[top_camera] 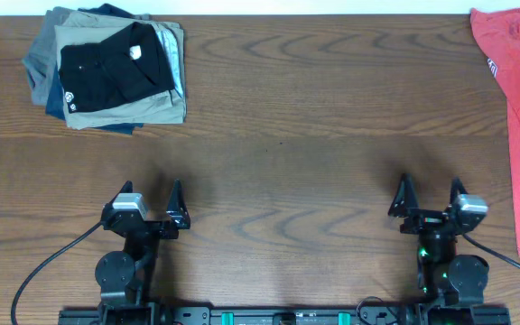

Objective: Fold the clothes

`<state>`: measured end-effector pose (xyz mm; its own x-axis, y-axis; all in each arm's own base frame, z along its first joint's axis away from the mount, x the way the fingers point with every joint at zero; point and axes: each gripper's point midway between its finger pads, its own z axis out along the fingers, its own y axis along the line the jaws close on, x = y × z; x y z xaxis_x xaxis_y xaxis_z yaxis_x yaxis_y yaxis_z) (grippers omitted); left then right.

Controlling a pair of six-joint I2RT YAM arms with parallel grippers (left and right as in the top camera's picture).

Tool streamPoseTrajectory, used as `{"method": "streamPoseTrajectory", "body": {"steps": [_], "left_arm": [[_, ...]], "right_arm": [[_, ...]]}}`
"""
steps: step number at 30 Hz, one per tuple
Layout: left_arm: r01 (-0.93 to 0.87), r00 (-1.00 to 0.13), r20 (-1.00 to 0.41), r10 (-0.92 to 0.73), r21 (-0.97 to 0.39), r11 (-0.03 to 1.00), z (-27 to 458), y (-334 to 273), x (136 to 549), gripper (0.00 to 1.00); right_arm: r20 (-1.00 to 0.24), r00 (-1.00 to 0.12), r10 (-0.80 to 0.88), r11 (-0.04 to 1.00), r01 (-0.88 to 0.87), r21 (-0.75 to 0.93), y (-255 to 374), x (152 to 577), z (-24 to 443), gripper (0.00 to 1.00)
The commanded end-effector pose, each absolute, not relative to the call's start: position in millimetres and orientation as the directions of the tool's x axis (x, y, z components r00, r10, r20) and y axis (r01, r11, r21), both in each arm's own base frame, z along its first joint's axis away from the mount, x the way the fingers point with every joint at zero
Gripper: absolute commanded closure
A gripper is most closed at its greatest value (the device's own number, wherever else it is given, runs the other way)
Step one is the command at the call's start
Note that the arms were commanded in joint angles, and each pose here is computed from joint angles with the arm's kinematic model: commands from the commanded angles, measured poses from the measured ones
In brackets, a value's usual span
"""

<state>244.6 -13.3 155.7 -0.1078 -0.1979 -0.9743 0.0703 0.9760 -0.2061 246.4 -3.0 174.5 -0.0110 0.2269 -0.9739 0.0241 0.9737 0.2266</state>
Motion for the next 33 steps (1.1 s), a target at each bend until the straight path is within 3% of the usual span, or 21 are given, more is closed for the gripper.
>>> {"method": "streamPoseTrajectory", "body": {"steps": [1,7,17,33], "left_arm": [[0.068,-0.152,-0.969,-0.194,-0.206,0.976,141.3,-14.2,243.8,0.02],[0.069,-0.152,-0.969,-0.194,-0.206,0.976,141.3,-14.3,243.7,0.02],[0.068,-0.152,-0.969,-0.194,-0.206,0.976,141.3,-14.2,243.8,0.02],[0.068,-0.152,-0.969,-0.194,-0.206,0.976,141.3,-14.2,243.8,0.02]], "right_arm": [[-0.987,-0.044,0.157,0.987,-0.01,0.158,4.4,246.6,164.6,0.01],[-0.986,-0.068,0.154,0.988,0.019,0.153,0.0,246.2,157.7,0.01],[-0.993,-0.074,-0.087,0.996,-0.019,-0.086,3.7,246.2,156.4,0.01],[-0.994,-0.073,-0.085,0.996,-0.016,-0.084,3.1,246.2,156.8,0.01]]}}
